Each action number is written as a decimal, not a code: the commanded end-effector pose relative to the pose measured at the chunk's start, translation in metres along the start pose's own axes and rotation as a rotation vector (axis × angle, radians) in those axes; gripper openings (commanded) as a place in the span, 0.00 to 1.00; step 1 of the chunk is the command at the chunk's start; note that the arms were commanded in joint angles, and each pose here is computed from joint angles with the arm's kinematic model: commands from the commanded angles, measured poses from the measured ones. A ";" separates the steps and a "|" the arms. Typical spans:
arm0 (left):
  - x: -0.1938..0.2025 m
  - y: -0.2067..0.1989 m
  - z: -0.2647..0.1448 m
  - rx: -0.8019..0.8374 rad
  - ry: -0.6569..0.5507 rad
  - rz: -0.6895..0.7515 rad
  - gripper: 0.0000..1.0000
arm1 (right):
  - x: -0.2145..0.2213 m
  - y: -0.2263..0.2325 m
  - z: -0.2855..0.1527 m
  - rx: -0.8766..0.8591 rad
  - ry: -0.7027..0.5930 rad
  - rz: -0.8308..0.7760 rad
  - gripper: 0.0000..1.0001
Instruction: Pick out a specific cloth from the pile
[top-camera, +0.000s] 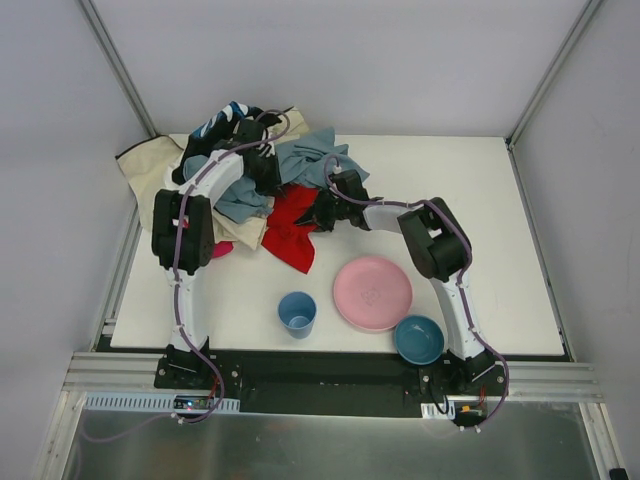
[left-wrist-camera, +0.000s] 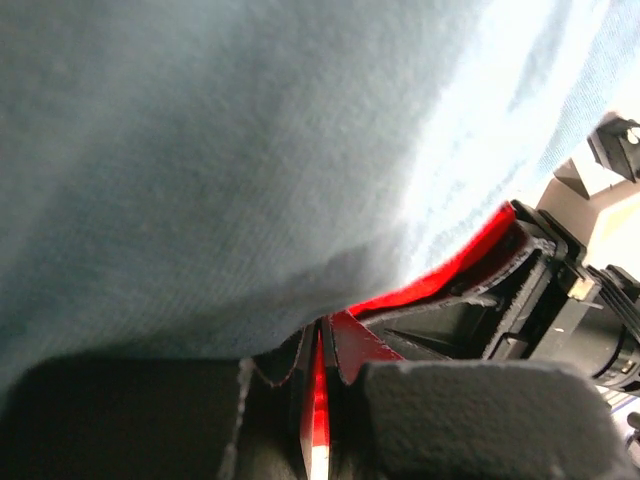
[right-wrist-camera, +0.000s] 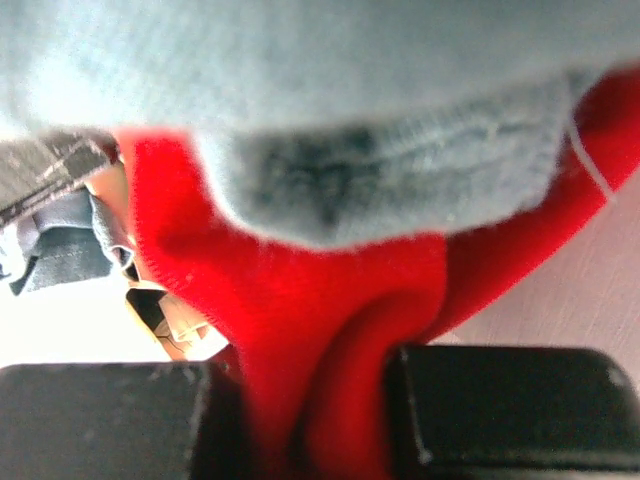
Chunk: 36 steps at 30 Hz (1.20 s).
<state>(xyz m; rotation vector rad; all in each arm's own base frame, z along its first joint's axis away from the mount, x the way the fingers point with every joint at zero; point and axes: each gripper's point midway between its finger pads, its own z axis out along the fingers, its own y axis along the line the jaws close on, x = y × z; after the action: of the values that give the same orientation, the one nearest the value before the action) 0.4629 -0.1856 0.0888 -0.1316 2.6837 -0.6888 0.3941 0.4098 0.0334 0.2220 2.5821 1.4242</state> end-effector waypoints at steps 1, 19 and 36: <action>-0.028 0.038 -0.007 -0.083 -0.065 -0.051 0.00 | 0.006 0.004 -0.022 -0.008 0.050 0.008 0.01; -0.029 0.125 -0.013 -0.204 -0.068 -0.242 0.00 | -0.031 0.009 -0.081 -0.031 -0.040 -0.004 0.01; -0.022 0.166 -0.038 -0.287 -0.094 -0.301 0.00 | -0.073 -0.007 -0.161 -0.008 -0.170 -0.003 0.01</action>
<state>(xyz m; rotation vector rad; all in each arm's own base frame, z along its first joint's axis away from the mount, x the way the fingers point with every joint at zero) 0.4813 -0.0762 0.0592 -0.4854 2.6679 -0.5904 0.4030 0.2999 0.0691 0.3014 2.5763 1.3945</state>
